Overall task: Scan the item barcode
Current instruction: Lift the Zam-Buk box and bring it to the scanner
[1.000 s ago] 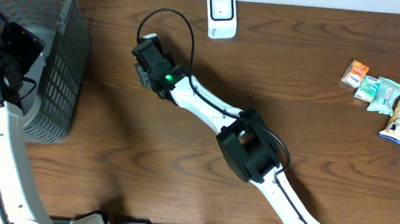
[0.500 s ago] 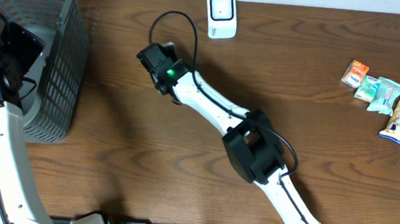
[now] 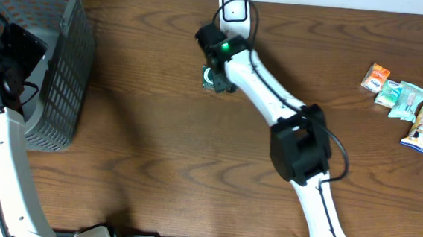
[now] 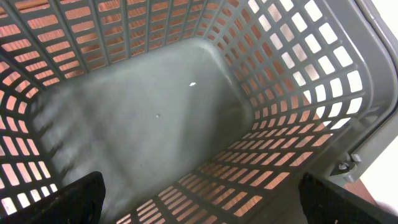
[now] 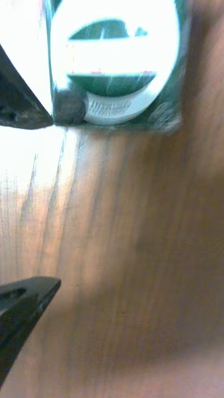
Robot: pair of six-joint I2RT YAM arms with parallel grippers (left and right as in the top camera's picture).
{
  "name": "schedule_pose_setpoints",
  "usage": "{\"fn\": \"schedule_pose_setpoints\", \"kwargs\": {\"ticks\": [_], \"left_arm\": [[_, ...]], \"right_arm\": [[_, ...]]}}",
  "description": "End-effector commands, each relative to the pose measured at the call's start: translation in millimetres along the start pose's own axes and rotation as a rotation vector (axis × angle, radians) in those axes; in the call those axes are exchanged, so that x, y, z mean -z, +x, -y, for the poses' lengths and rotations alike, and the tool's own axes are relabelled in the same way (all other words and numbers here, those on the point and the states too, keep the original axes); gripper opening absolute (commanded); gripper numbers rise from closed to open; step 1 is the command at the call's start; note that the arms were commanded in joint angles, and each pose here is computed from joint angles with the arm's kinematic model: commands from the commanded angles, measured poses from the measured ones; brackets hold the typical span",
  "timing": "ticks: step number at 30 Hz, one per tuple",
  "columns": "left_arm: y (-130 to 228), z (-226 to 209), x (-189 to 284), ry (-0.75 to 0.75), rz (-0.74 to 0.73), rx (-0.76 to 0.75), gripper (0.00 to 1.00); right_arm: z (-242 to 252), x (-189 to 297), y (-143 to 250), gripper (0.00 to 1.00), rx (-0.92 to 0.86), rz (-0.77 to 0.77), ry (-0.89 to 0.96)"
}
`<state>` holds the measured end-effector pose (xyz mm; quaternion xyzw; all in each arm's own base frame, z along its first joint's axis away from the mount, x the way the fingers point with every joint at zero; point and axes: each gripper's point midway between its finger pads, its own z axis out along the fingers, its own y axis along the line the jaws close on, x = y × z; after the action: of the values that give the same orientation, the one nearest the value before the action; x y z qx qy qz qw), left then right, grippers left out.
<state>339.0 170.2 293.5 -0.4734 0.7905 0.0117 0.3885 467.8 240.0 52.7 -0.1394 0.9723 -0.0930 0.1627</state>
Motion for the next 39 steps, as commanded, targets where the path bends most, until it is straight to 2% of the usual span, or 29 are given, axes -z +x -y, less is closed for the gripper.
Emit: {"fn": "schedule_pose_setpoints", "kwargs": {"ticks": [1,3,4,8,11,16,22,30,34,39], "left_arm": [[-3,-1,1,-0.007,0.011,0.008,0.98],[-3,-1,1,-0.007,0.011,0.008,0.98],[-3,-1,1,-0.007,0.011,0.008,0.98],[-3,-1,1,-0.007,0.011,0.008,0.98],[-3,-1,1,-0.007,0.011,0.008,0.98],[-3,-1,1,-0.007,0.011,0.008,0.98],[-3,-1,1,-0.007,0.011,0.008,0.97],[-3,-1,1,-0.007,0.011,0.008,0.98],[-3,-1,1,-0.007,0.011,0.008,0.98],[-3,-1,1,-0.007,0.011,0.008,0.98]], "right_arm": [[-26,28,-15,0.83,0.265,0.080,-0.218],[-34,27,-21,0.97,0.399,0.124,-0.286],[-35,27,-25,0.99,0.438,0.146,-0.298],[-34,26,-50,0.99,0.481,0.254,-0.293],[-42,30,-56,0.99,0.579,0.308,-0.346],[-67,38,-34,0.99,0.808,0.338,-0.536],[-68,17,-10,0.98,0.960,0.308,-0.534],[-60,-23,6,0.94,0.975,0.277,-0.482],[-59,-26,13,0.93,0.972,0.248,-0.487],[-61,-20,29,0.99,0.913,0.169,-0.515]]}}
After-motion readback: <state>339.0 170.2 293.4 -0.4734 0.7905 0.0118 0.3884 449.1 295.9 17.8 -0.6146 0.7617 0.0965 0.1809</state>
